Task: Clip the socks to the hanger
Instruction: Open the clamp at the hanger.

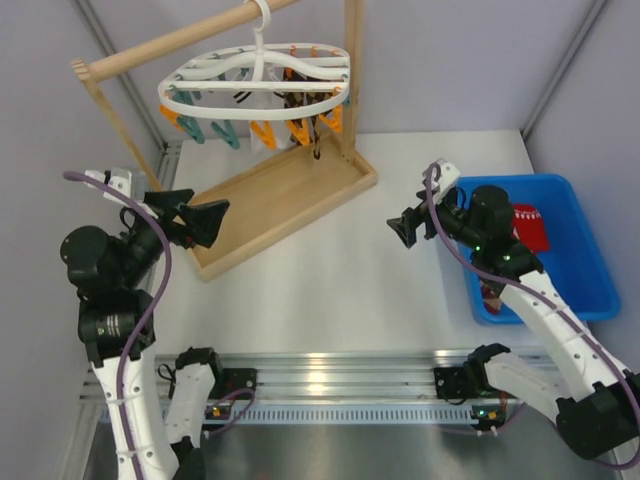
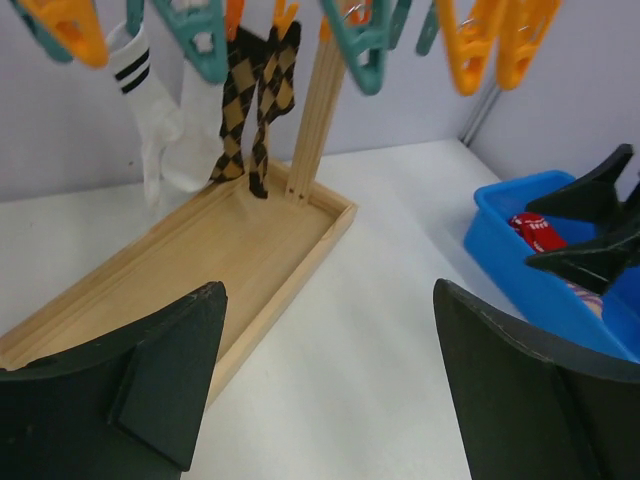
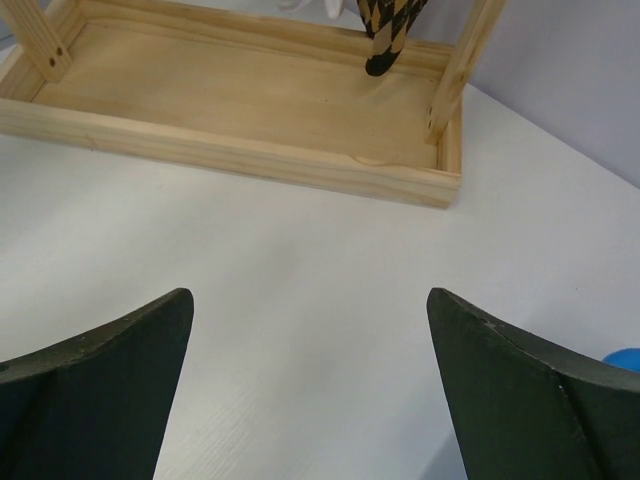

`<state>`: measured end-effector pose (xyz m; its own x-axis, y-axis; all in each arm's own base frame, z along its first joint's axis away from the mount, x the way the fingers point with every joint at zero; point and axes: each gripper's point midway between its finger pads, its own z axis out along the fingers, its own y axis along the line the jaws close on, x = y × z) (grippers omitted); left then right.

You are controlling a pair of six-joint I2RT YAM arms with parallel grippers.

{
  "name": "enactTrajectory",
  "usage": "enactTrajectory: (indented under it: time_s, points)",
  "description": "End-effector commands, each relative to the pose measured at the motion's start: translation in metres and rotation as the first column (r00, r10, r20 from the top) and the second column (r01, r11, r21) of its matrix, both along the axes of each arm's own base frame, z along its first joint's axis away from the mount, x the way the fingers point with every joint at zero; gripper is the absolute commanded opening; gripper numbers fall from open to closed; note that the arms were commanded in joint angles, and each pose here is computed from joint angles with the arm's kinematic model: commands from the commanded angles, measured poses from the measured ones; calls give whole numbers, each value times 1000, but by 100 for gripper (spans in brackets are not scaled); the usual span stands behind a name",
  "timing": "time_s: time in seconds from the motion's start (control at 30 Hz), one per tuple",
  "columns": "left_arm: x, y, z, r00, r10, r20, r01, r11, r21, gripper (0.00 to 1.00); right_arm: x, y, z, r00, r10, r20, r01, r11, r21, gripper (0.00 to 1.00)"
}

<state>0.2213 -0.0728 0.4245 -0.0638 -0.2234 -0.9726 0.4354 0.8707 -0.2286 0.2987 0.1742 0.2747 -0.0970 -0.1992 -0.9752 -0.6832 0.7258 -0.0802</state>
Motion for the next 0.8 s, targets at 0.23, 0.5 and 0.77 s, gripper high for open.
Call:
enactTrajectory:
  time_s: [0.23,0.5,0.77]
  points:
    - [10,-25,70,980,-175,96,189,968,-164,86,18,11,47,995,22,95,-28,998,57,100]
    - [21,-49,88,957,-280,81,291,929,-226,82,27,14,44,996,19,88,-25,998,63,100]
    - [42,-90,76,973,-228,22,228,951,-208,74,33,17,44,996,22,88,-27,998,55,100]
